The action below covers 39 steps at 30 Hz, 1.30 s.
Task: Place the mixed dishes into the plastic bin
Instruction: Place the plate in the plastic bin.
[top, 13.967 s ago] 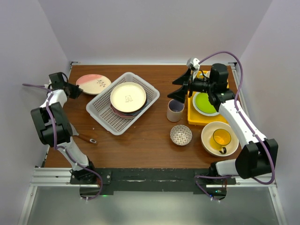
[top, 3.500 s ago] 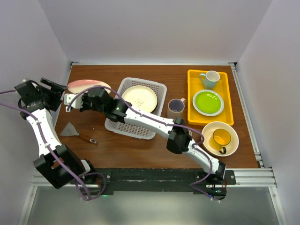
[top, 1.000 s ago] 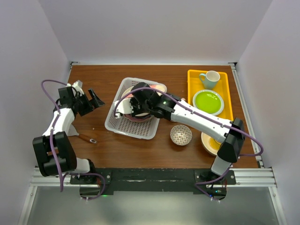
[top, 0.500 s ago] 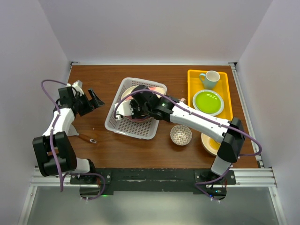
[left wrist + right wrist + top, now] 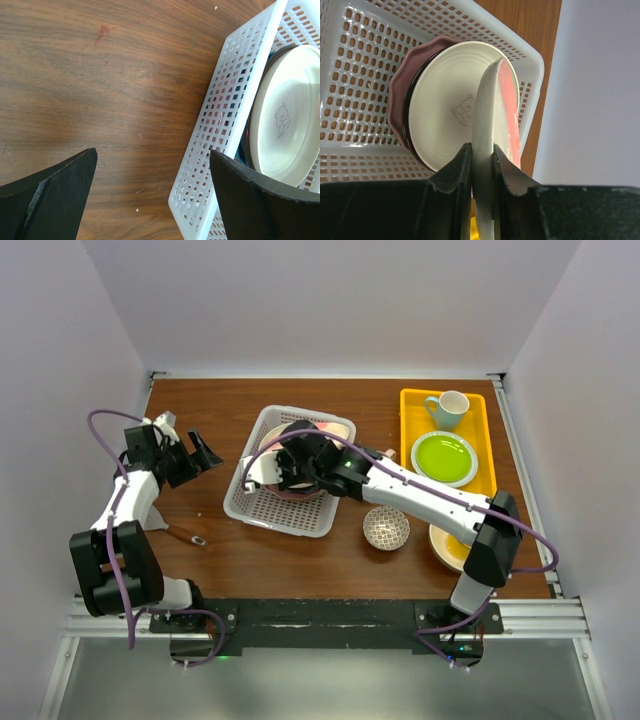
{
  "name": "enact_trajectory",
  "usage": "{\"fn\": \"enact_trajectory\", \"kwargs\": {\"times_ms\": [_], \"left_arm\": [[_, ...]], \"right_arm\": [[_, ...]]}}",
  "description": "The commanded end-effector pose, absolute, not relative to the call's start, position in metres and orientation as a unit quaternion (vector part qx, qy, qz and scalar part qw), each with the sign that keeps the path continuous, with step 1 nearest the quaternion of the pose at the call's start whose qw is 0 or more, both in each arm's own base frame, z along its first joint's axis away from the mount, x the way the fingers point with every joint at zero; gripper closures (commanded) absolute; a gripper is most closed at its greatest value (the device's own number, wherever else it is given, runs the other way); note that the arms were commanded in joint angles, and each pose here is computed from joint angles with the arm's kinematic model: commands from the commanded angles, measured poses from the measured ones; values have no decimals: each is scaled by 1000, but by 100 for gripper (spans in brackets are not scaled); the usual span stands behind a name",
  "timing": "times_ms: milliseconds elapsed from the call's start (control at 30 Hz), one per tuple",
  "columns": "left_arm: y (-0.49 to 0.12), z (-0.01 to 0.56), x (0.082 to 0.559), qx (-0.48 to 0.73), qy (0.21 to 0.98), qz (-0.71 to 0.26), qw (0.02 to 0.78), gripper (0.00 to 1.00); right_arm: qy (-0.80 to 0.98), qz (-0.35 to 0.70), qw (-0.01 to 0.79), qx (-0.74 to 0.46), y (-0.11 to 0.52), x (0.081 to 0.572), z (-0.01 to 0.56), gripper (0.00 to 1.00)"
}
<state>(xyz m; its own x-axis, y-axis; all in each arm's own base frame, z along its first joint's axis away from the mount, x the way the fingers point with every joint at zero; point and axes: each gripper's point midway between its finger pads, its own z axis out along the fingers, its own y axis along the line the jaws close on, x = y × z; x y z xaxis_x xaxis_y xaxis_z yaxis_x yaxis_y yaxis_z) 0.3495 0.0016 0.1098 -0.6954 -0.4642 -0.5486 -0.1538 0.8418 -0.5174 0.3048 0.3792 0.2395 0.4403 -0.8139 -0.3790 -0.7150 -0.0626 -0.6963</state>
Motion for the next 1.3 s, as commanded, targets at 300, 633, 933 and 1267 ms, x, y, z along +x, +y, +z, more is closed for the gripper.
{"fn": "enact_trajectory", "kwargs": {"times_ms": [300, 633, 933, 1267], "left_arm": [[4, 124, 355, -151, 887, -213, 381, 0], [4, 123, 355, -151, 887, -212, 381, 0], [3, 123, 355, -150, 888, -211, 381, 0], [5, 123, 354, -151, 888, -209, 380, 0]], "right_arm": [[510, -92, 530, -671, 390, 325, 265, 100], [525, -87, 519, -669, 395, 311, 222, 79], [531, -81, 518, -666, 400, 301, 190, 57], [541, -79, 514, -661, 404, 302, 179, 31]]}}
